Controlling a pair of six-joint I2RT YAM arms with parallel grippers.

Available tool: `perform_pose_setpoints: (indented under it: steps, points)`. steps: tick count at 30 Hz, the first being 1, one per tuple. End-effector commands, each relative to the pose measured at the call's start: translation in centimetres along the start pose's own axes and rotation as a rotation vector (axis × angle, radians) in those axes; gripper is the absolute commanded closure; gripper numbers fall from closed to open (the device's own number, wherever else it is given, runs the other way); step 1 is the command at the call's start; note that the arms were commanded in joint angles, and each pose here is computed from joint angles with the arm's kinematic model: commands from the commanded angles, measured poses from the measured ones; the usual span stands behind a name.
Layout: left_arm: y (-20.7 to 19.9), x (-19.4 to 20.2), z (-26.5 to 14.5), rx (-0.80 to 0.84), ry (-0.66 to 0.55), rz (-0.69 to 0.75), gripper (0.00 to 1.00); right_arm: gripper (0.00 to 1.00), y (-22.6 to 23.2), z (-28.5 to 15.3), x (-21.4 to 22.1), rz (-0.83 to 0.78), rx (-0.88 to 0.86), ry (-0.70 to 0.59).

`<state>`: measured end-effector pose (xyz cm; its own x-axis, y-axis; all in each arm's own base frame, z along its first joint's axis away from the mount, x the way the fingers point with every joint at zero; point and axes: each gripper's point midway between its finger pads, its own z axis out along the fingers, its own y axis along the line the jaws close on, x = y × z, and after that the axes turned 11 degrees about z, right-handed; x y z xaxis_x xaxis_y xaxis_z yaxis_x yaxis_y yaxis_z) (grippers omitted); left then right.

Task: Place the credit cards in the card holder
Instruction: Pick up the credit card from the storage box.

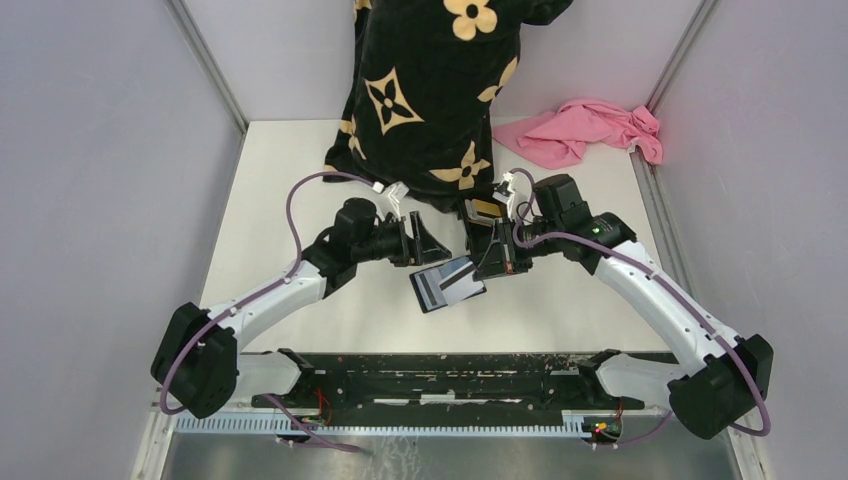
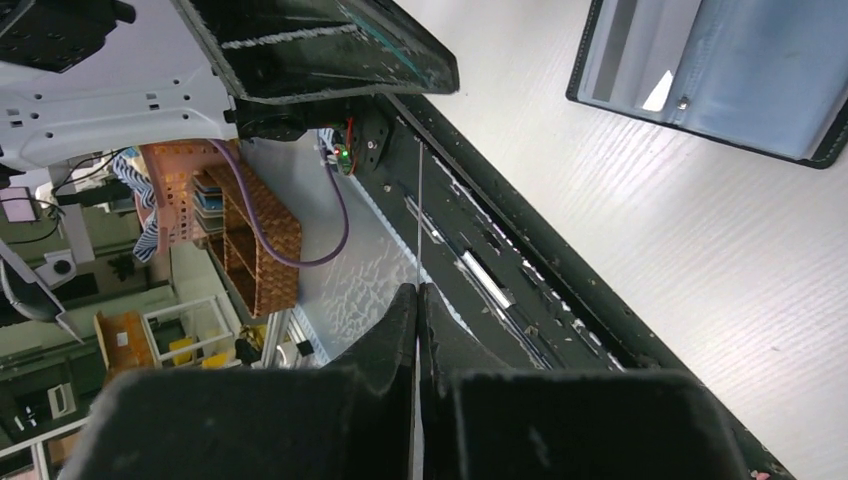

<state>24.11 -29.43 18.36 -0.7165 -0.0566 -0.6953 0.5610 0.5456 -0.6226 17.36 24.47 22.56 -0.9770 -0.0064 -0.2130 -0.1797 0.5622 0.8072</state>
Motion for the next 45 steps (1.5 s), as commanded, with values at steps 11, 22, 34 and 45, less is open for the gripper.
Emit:
perform_pose_setpoints:
  steps: [11, 22, 34, 45]
  points:
    - [-2.2, 0.2, -2.5, 0.238, -0.031, -0.023, 0.30, 0.99, 1.7, 0.7, 0.1, -0.008, -0.136, 0.018]
    - [-3.9, 0.3, -4.3, 0.345, -0.019, -0.051, 0.32, 0.99, 1.7, 2.0, 0.0, 0.033, -0.204, 0.040]
    - [-4.0, 2.0, -4.8, 0.389, 0.040, -0.052, 0.33, 0.99, 1.8, 3.6, -1.2, 0.071, -0.270, 0.072]
    - [-3.8, 2.7, -4.7, 0.413, 0.081, -0.062, 0.49, 0.99, 1.3, 5.2, -2.1, 0.104, -0.295, 0.103]
